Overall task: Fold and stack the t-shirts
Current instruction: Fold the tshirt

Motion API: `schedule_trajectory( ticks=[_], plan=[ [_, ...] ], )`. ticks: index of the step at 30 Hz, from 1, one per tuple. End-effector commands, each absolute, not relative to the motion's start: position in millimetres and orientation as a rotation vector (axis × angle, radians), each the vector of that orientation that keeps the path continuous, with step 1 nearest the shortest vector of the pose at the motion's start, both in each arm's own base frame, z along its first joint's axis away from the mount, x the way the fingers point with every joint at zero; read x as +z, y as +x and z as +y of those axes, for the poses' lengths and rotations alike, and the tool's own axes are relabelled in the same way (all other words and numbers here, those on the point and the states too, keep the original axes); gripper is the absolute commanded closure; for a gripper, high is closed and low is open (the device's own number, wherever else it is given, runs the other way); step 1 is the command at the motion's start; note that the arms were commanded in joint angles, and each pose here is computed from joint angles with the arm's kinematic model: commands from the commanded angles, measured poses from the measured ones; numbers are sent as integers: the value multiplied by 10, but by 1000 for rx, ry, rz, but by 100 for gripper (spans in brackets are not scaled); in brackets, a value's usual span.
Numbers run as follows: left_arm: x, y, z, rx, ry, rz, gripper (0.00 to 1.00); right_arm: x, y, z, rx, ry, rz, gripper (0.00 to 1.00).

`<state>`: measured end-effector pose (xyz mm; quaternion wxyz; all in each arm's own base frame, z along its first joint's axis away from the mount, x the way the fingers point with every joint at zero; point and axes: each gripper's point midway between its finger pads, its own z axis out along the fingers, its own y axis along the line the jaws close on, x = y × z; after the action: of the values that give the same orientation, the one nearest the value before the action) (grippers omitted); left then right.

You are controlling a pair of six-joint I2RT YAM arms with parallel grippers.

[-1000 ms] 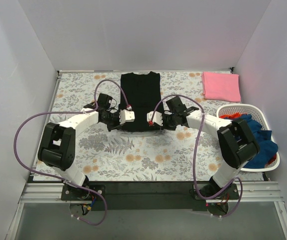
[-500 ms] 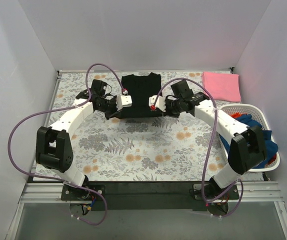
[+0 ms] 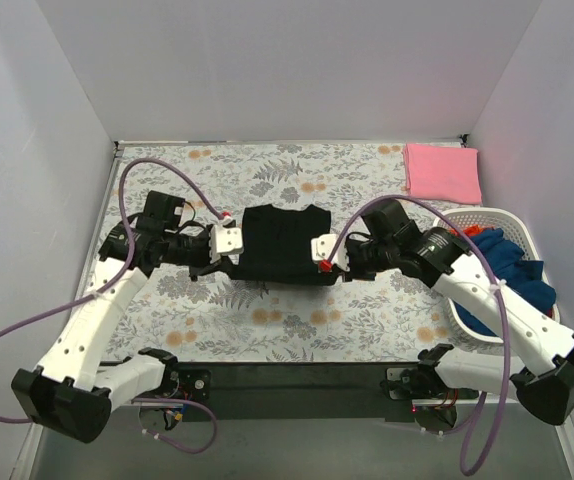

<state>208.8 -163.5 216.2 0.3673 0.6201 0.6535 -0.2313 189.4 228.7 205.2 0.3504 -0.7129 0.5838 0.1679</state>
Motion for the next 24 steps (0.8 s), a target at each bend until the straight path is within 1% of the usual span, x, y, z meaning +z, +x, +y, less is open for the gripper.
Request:
schedule_trajectory(
  ticks=[1,6,8,11,12,13,16,17,18,19,20,21,23,24],
  plan=[
    [2243,1755,-1581,-685,1573,1745,100,2171,1624,2212,513,-1813,1573,99],
    [2261,1941,-1600,-663,1541,1796,100,2070,1698,2230,486,-1857,1579,99],
    [2198,2074,-1619,-651,1533,1819,100,1977,1772,2257,467,-1893,1590,99],
    [2133,2348,-1650,-616,1524,1825,100,2005,1964,2275,463,-1882,1594,99],
    [2124,2424,-1642,-614,1518,1825,100,1968,2049,2294,475,-1883,1612,99],
    [2044,2519,-1672,-644,1525,1845,100,2053,2183,2290,473,-1862,1591,99],
    [2071,2765,-1694,-658,1513,1839,100,2057,2456,2297,470,-1855,1599,99],
    [1952,2873,-1714,-689,1519,1861,100,2031,2520,2310,474,-1874,1577,99],
    [1969,3009,-1692,-676,1506,1855,100,1902,2624,2295,483,-1886,1611,99],
    [1925,3086,-1681,-685,1500,1866,100,1903,2705,2328,488,-1888,1599,99],
    [1876,3161,-1699,-708,1499,1869,100,1732,2794,2347,506,-1920,1620,99],
    [1758,3311,-1679,-724,1479,1901,100,1659,2884,2326,514,-1917,1644,99],
    [1608,3459,-1665,-756,1461,1932,100,1467,3097,2382,552,-1922,1682,99],
    [1395,3581,-1638,-780,1441,1983,100,1397,3212,2356,563,-1903,1713,99]
  ],
)
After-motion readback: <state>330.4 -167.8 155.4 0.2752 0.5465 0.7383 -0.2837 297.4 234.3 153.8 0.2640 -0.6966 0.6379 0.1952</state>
